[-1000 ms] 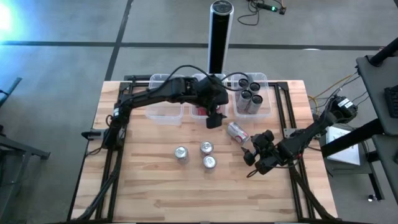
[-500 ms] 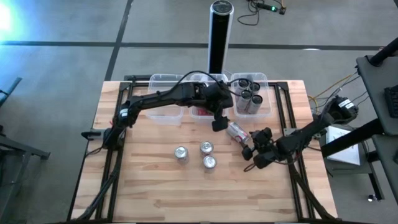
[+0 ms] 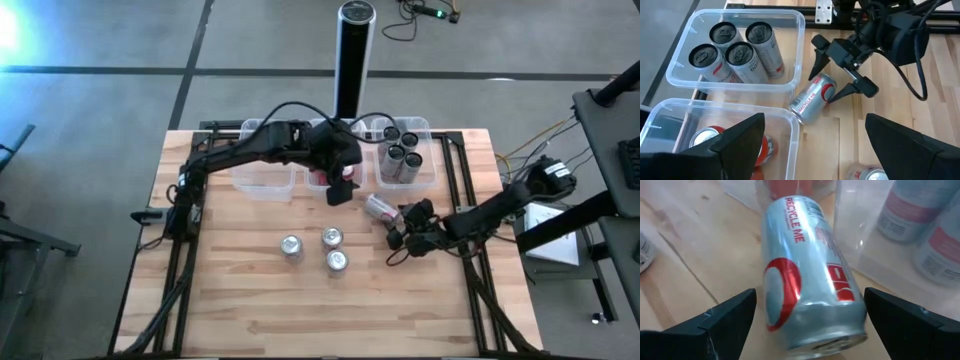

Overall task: Sort soda cans
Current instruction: Put the red-silver soda can into the left white bin

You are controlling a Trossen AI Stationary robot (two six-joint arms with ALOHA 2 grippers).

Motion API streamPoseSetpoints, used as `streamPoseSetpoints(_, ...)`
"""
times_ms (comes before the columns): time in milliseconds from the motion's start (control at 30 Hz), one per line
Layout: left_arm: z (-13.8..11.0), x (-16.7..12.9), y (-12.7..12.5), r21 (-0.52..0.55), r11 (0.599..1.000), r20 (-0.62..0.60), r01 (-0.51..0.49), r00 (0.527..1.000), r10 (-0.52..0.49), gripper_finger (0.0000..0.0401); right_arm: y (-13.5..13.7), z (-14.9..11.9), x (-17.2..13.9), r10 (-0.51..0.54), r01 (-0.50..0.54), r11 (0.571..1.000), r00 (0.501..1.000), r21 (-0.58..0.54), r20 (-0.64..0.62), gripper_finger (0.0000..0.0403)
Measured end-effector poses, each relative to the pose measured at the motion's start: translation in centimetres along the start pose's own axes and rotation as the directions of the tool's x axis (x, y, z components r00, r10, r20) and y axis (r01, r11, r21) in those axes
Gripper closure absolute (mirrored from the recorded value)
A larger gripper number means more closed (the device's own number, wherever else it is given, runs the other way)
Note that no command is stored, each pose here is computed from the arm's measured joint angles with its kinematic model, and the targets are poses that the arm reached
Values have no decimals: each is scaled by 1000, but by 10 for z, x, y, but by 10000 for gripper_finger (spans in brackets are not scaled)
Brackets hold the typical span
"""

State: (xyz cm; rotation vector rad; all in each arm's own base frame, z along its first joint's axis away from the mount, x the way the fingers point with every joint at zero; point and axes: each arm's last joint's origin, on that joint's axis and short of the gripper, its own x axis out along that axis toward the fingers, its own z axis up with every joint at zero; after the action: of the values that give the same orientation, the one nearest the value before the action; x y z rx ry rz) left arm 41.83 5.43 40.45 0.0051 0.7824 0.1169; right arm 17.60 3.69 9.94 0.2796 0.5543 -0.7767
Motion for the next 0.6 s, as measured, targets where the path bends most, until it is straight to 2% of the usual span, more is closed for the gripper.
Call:
streamPoseSetpoints(167,-1,2,0,-4,1000,-11,1,1000,-1,72,6,-6,9,28,-28,999,1000,18,2,39)
streamPoseSetpoints(300,-3,2,0,-8,1000,-24,1,1000,-1,72,13,-14,18,12,-12,999,1000,-48,-12,39)
streamPoseSetpoints(400,-3,2,0,-11,1000,-21,1,1000,-2,72,22,-15,24,24,-23,998,1000,-56,5,40)
streamPoseSetpoints(600,-3,2,0,-29,1000,-30,1,1000,-2,72,42,-9,35,39,-30,995,995,-97,91,75)
